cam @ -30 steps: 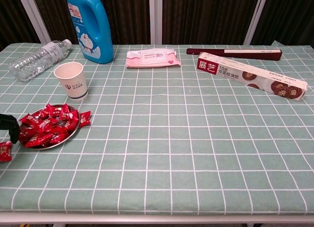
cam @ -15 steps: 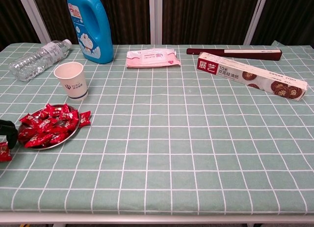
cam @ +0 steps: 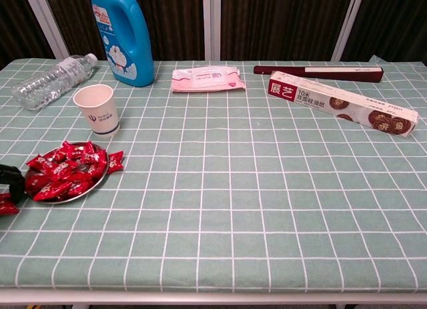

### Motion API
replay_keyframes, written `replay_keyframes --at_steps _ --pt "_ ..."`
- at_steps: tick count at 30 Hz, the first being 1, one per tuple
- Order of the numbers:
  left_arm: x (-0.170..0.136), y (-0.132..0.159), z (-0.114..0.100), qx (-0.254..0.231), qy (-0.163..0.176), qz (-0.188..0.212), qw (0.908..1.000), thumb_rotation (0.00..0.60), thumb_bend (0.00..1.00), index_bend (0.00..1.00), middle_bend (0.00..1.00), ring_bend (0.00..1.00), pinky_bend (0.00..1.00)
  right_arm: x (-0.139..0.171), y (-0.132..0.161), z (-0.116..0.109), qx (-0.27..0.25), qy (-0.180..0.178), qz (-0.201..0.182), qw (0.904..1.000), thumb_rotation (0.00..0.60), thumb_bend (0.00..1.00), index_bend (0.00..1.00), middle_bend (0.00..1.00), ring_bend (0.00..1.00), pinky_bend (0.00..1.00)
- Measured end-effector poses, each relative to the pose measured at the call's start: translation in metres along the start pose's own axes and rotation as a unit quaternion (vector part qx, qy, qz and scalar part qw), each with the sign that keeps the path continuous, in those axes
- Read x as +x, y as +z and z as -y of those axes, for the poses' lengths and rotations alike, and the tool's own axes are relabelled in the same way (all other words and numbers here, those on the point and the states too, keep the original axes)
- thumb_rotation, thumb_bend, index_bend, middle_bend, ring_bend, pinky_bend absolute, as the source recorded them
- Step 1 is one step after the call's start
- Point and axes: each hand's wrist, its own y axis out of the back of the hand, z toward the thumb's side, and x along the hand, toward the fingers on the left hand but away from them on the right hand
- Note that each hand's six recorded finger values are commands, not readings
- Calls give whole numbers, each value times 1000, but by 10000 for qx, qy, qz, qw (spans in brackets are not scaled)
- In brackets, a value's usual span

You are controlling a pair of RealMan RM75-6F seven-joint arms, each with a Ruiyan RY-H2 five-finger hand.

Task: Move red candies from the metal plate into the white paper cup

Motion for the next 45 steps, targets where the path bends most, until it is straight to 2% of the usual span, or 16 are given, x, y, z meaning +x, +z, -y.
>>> replay_keyframes --at_steps 9,15,18,21,25,28,31,35,45 --pt "2 -5 4 -282 86 -50 9996 600 418 610 603 972 1000 1 0 -1 -5 -6 12 10000 600 101 0 120 76 385" --pt "2 -14 -12 -544 419 -203 9974 600 419 633 632 974 1000 0 1 -1 -11 -18 -18 10000 600 101 0 119 76 385" --pt "2 -18 -30 -706 642 -248 9951 600 419 633 633 974 1000 0 1 -2 -13 -23 -22 10000 600 101 0 119 76 385" --pt "8 -23 -57 -854 961 -267 9913 600 418 633 633 974 1000 -1 0 -2 -16 -20 -20 10000 600 101 0 120 76 386" --pt "31 -28 -105 -923 1440 -184 9851 600 416 631 633 973 1000 -1 -1 -2 -21 -25 -16 10000 600 101 0 120 76 386" --pt "53 -26 -130 -922 1566 -65 9833 600 416 628 633 973 1000 -2 -2 -1 -26 -22 -3 10000 600 101 0 119 76 386" --pt "77 -23 -148 -907 1555 33 9837 600 416 627 633 973 1000 -1 -5 -1 -32 -16 30 10000 600 101 0 119 76 386" --pt "103 -17 -159 -876 1391 104 9863 600 416 627 632 973 1000 -1 -8 -1 -45 -21 85 10000 600 101 0 119 76 386" --pt "139 -23 -138 -811 917 -179 9923 600 408 591 583 970 1000 -2 -9 0 -22 7 102 9999 600 101 0 119 76 389"
